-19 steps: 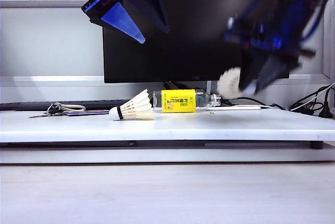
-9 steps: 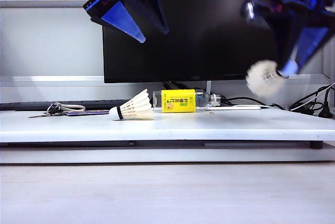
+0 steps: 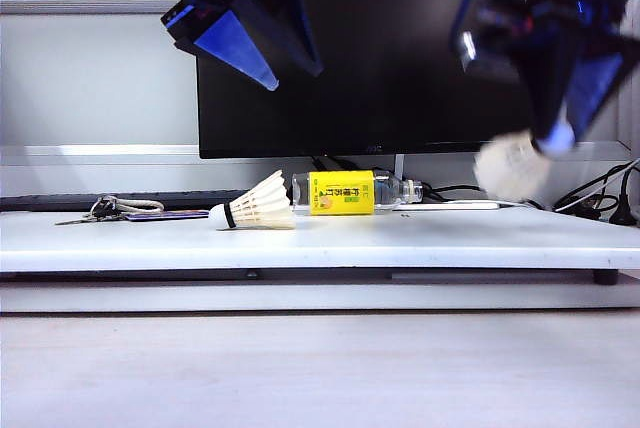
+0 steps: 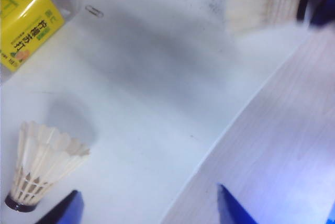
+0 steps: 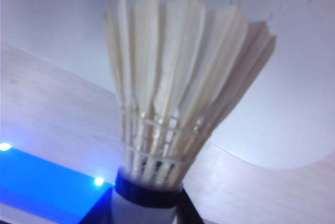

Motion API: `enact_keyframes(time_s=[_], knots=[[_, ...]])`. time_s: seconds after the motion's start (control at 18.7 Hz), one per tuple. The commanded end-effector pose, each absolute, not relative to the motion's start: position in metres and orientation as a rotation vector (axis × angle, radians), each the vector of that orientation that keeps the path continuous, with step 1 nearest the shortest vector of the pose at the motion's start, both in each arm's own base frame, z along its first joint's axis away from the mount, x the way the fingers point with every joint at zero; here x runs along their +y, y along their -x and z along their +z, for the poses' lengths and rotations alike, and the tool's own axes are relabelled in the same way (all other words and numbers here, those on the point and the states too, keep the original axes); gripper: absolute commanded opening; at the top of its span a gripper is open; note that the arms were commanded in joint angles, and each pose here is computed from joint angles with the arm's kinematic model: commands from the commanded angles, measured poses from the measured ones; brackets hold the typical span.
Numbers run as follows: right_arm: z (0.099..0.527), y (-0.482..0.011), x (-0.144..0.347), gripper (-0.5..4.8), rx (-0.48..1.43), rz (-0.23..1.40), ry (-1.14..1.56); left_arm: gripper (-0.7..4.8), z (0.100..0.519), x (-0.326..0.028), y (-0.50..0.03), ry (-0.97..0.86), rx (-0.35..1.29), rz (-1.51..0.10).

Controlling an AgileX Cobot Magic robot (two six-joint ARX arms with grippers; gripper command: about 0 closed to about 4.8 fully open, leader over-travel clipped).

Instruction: Stack the badminton balls on the table vertically.

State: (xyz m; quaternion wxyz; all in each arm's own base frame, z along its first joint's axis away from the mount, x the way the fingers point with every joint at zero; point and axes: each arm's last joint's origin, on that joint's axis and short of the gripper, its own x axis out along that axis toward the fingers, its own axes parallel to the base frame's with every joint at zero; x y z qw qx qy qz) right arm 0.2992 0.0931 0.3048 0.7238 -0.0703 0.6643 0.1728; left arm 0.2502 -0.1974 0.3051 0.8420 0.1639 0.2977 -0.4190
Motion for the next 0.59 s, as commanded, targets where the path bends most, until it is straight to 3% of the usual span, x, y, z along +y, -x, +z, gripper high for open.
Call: enact_keyframes(time_s=[0.05, 0.37, 0.59], knots=[[0.319, -0.302, 0.096, 1.34, 1.425, 0.43, 0.117, 3.4, 0.301, -0.2, -0.251, -0.363, 0.631, -0.958], [0.314, -0.306, 0.102, 1.34, 1.441, 0.564, 0.012, 3.4, 0.285, -0.207, -0.25, -0.496, 0.524, -1.257], [0.316, -0.305, 0.104, 1.34, 1.435, 0.676, -0.065, 3.4, 0.265, -0.215, -0.258, -0.522, 0.535, -1.347]])
